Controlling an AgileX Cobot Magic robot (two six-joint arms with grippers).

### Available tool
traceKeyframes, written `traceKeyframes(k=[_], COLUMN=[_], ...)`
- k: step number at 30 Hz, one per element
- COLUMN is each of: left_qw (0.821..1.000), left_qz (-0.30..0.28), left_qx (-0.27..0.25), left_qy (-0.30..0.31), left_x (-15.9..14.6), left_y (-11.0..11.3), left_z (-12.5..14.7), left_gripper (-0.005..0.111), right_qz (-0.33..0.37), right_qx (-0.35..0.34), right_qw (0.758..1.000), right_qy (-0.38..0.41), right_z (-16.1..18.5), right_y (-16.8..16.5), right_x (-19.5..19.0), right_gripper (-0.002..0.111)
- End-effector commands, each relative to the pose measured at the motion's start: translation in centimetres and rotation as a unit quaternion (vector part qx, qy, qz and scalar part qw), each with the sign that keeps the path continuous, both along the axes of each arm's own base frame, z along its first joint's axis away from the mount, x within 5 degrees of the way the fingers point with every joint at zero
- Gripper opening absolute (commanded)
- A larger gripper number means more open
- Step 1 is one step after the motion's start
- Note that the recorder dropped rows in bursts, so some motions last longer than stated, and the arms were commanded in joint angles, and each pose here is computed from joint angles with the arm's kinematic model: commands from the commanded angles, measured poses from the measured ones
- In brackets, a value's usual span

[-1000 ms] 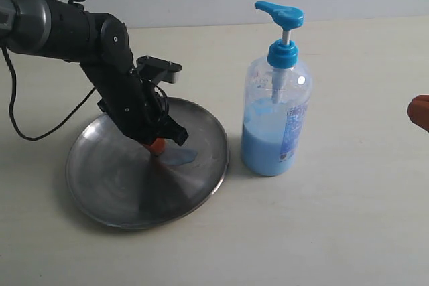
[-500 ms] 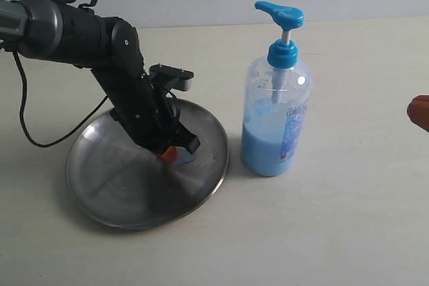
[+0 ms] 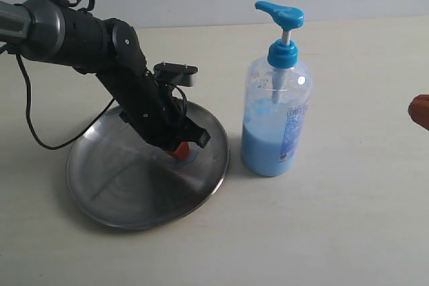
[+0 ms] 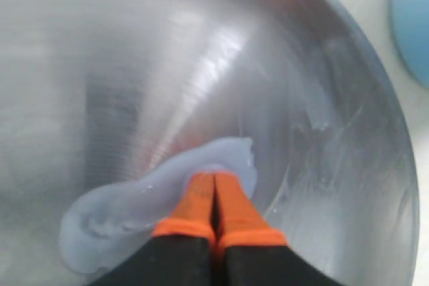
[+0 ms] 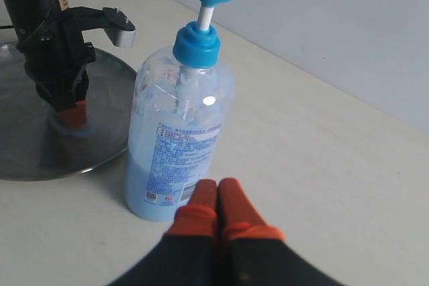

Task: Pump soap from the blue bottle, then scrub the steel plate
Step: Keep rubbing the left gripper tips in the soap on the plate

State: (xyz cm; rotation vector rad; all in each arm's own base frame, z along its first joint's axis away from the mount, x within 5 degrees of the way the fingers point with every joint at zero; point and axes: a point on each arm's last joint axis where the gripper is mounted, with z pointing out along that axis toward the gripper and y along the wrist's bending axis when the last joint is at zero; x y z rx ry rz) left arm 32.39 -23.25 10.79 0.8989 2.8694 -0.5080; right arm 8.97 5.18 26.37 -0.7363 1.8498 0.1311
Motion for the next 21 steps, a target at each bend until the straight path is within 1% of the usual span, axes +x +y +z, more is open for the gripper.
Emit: traceKeyframes(k=[1, 4, 14, 19, 21], left_qw=[1.000, 0.999, 0.999, 0.999, 0.999], left_qz=[-0.007, -0.013, 0.027, 0.035, 0.046], left_qx=[0.010, 0.024, 0.032, 0.030, 0.018], left_qy=[-0.013, -0.020, -0.010, -0.007, 0.000], left_x=[0.2, 0.4, 2.0, 2.1, 2.1], left_y=[0.0, 0.6, 3.4, 3.7, 3.4], left_z=[-0.8, -0.9, -0.9, -0.9, -0.8], left_gripper=[0.000, 0.000, 0.000, 0.000, 0.000], right_qz=[0.003, 0.003, 0.003, 0.003, 0.003], right_qx=[0.002, 0.002, 0.001, 0.001, 0.001], right_qw=[1.000, 1.000, 1.000, 1.000, 1.000], right_qy=[-0.006, -0.006, -0.007, -0.007, -0.007], right_z=[0.1, 0.1, 0.1, 0.1, 0.1], right_y=[0.0, 0.0, 0.0, 0.0, 0.0], right_x=[0.0, 0.0, 0.0, 0.0, 0.0], right_gripper=[0.000, 0.000, 0.000, 0.000, 0.000])
